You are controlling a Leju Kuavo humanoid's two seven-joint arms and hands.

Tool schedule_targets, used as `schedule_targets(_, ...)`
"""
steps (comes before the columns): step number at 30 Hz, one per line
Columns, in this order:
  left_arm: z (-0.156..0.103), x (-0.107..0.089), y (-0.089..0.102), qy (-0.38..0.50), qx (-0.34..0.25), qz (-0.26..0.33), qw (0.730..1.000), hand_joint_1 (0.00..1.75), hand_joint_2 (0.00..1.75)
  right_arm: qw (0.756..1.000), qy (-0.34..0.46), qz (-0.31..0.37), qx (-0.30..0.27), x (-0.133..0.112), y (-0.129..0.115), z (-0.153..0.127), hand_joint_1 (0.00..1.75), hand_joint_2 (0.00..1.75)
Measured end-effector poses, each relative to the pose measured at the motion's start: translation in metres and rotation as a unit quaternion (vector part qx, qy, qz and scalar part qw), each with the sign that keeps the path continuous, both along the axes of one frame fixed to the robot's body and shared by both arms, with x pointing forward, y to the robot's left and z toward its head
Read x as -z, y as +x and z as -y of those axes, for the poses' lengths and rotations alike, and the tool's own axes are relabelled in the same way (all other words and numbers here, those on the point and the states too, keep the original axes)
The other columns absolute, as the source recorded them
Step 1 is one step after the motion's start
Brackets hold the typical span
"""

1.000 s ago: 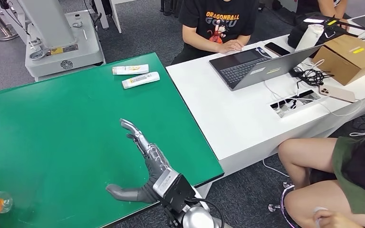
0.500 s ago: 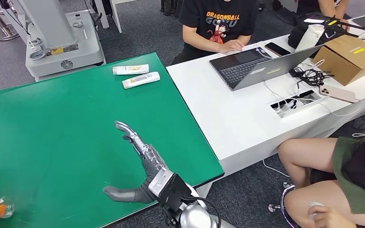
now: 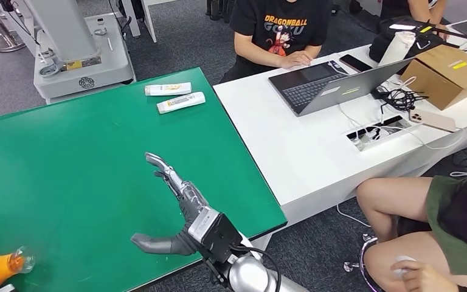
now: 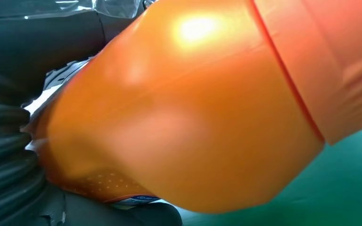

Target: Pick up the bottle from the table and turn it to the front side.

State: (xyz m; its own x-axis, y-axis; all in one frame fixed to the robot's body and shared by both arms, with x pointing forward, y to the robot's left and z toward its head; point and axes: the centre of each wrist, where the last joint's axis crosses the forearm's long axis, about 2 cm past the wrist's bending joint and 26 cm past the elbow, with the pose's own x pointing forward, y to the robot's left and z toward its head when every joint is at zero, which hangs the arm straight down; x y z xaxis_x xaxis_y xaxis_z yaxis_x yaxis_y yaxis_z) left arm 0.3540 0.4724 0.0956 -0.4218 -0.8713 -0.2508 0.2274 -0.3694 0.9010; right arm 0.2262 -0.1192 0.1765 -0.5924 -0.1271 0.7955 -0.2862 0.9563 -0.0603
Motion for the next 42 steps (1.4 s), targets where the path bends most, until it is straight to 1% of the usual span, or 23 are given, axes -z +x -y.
schedule_targets(2,0.003,0.001,0.001,-0.002,0.000,0.001,1.000,0.32,1.75,1.000,-0.002,-0.002,-0.001,0.001,0.000,0.000,0.00,1.75)
schedule_targets(3,0.005,0.002,0.001,-0.004,0.000,0.001,1.000,0.00,1.75,1.000,-0.004,-0.002,-0.001,0.002,0.000,-0.001,0.00,1.75)
schedule_targets(7,0.010,0.004,0.003,-0.009,-0.007,-0.004,1.000,0.00,1.75,1.000,-0.011,0.000,-0.002,0.003,0.000,-0.001,0.00,1.75)
schedule_targets(19,0.012,0.003,0.005,-0.010,-0.017,-0.004,1.000,0.00,1.75,1.000,-0.013,-0.001,-0.003,0.003,0.000,-0.001,0.00,1.75)
schedule_targets(24,0.003,0.002,0.001,-0.011,-0.028,-0.005,1.000,0.00,1.75,1.000,-0.016,-0.002,-0.005,0.006,-0.002,-0.001,0.00,1.75)
schedule_targets(28,-0.008,0.004,-0.006,-0.013,-0.040,0.001,0.999,0.00,1.75,1.000,-0.018,-0.002,-0.010,0.007,-0.004,-0.001,0.00,1.75)
schedule_targets(32,-0.015,0.010,-0.018,-0.026,-0.049,0.024,0.998,0.00,1.75,1.000,-0.018,-0.001,-0.009,0.007,-0.003,-0.001,0.00,1.75)
schedule_targets(36,-0.013,0.016,-0.031,-0.051,-0.047,0.054,0.996,0.00,1.75,1.000,-0.016,0.000,-0.007,0.008,-0.003,-0.001,0.00,1.75)
schedule_targets(39,-0.010,0.016,-0.035,-0.069,-0.042,0.082,0.993,0.00,1.75,1.000,-0.014,0.000,-0.004,0.008,-0.003,0.000,0.00,1.75)
schedule_targets(42,-0.006,0.012,-0.036,-0.089,-0.032,0.117,0.989,0.00,1.75,1.000,-0.014,0.000,-0.001,0.008,-0.003,0.000,0.00,1.75)
